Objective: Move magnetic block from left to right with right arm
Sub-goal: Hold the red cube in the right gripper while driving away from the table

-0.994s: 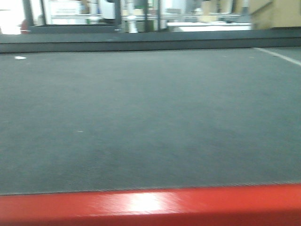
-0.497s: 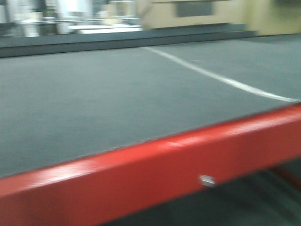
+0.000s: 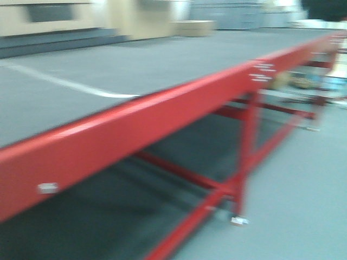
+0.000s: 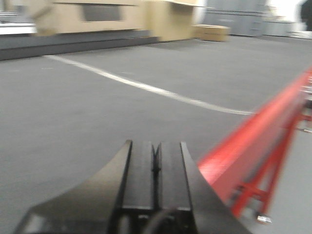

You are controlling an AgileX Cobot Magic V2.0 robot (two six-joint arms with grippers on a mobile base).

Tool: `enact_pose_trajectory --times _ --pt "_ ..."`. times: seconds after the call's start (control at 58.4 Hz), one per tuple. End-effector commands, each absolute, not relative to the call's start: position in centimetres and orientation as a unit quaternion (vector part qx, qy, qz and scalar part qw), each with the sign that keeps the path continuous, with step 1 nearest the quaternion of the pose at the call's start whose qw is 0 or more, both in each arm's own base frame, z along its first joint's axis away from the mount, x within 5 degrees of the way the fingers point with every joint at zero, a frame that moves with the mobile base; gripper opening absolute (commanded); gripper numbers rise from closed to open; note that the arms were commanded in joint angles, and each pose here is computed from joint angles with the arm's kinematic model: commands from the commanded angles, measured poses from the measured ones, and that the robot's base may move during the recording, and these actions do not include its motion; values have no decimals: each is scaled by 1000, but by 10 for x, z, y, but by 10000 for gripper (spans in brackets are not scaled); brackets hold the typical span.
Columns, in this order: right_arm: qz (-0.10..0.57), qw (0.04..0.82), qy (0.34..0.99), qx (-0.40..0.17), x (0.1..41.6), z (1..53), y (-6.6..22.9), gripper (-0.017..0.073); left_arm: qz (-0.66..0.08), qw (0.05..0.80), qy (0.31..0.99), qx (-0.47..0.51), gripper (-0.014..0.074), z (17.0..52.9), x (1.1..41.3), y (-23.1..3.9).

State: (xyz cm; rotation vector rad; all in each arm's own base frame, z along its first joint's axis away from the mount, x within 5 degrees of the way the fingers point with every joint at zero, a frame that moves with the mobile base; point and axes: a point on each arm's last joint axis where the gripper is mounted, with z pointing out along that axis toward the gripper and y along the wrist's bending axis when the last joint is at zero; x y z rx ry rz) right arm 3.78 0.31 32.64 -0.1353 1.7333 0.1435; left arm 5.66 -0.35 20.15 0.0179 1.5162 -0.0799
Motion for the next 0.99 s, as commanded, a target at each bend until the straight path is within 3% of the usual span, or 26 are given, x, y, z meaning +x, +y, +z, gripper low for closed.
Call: enact_pose_trajectory --times 0.0,0.977 --pt "61 680 728 -61 38 341 3 236 -39 758 651 0 -126 208 55 -3" --pt "61 680 728 -61 38 341 3 236 -39 758 651 0 -126 208 55 -3"
